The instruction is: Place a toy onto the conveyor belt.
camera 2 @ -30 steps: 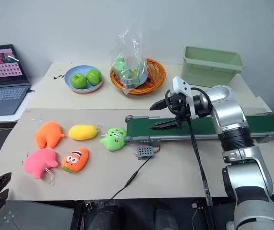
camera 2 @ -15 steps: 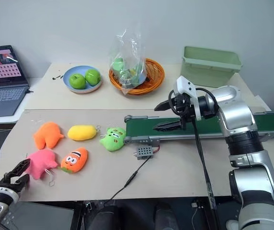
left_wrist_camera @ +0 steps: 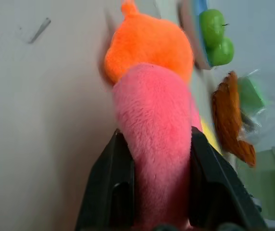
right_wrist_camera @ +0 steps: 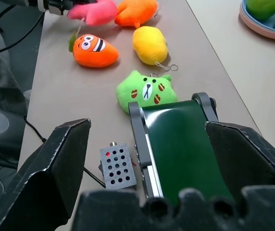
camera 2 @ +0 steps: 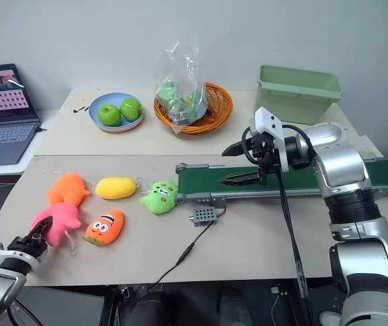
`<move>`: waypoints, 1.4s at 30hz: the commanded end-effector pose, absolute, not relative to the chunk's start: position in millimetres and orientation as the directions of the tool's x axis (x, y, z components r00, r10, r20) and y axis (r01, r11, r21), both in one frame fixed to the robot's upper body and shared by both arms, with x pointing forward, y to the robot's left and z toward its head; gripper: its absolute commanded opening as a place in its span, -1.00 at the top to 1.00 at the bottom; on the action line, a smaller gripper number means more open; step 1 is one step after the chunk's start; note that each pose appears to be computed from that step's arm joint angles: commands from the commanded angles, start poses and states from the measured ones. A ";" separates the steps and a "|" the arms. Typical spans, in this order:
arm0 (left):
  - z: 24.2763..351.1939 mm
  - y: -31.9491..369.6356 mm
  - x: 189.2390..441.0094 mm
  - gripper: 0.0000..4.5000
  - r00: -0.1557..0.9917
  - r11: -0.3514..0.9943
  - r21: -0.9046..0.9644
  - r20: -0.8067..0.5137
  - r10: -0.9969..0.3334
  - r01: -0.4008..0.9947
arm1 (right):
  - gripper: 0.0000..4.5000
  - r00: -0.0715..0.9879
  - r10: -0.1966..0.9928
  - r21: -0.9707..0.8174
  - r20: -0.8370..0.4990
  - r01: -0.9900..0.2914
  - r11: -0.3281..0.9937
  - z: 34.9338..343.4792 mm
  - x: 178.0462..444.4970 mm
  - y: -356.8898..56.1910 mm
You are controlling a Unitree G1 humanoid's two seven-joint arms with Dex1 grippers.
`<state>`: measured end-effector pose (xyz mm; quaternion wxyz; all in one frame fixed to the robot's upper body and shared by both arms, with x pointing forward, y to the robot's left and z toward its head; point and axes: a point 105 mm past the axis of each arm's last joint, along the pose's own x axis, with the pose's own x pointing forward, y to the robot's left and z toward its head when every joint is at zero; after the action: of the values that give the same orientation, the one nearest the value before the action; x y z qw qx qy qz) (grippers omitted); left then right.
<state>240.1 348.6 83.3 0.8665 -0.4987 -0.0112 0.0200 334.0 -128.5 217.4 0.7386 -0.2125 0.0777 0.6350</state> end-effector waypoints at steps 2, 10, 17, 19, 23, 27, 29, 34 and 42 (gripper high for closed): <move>158.5 318.0 230.6 0.40 0.950 0.609 -0.732 0.279 -0.140 0.305 | -1.00 0.197 0.914 -0.261 -0.355 -0.960 0.105 230.6 331.4 -129.0; 262.1 242.5 279.7 0.40 0.824 0.769 -0.360 0.439 -0.359 0.527 | -1.00 0.201 0.916 -0.263 -0.348 -0.958 0.110 229.0 332.4 -126.9; 284.0 150.3 332.3 0.40 0.762 0.794 0.315 0.247 -0.598 0.520 | -1.00 0.234 0.913 -0.277 -0.335 -0.950 0.142 231.6 330.3 -130.7; 259.2 117.9 335.4 0.40 0.713 0.589 0.641 0.093 -0.695 0.492 | -1.00 0.256 0.908 -0.280 -0.332 -0.946 0.165 231.3 327.7 -135.7; 227.5 93.5 337.7 0.40 0.633 0.282 0.859 -0.062 -0.772 0.428 | -1.00 0.292 0.898 -0.279 -0.328 -0.938 0.203 230.8 322.6 -143.4; 219.8 87.0 341.1 0.40 0.593 0.087 0.951 -0.112 -0.797 0.297 | -1.00 0.312 0.892 -0.280 -0.326 -0.933 0.224 231.4 319.1 -147.1; 223.1 83.6 342.5 0.40 0.571 -0.012 0.987 -0.103 -0.815 0.161 | -1.00 0.322 0.889 -0.280 -0.325 -0.931 0.235 231.4 318.0 -148.9; 219.4 77.7 348.5 0.40 0.528 -0.138 0.988 -0.083 -0.845 -0.065 | -1.00 0.336 0.885 -0.282 -0.322 -0.927 0.249 231.6 316.4 -149.7; 179.1 50.5 356.4 0.40 0.446 -0.192 0.976 -0.125 -0.886 -0.107 | -1.00 0.344 0.883 -0.285 -0.319 -0.923 0.257 232.8 314.8 -150.6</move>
<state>356.6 60.6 173.2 0.5375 0.6726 -0.3377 -0.3803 319.3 -147.7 217.7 0.7887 -0.2018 0.0719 0.5762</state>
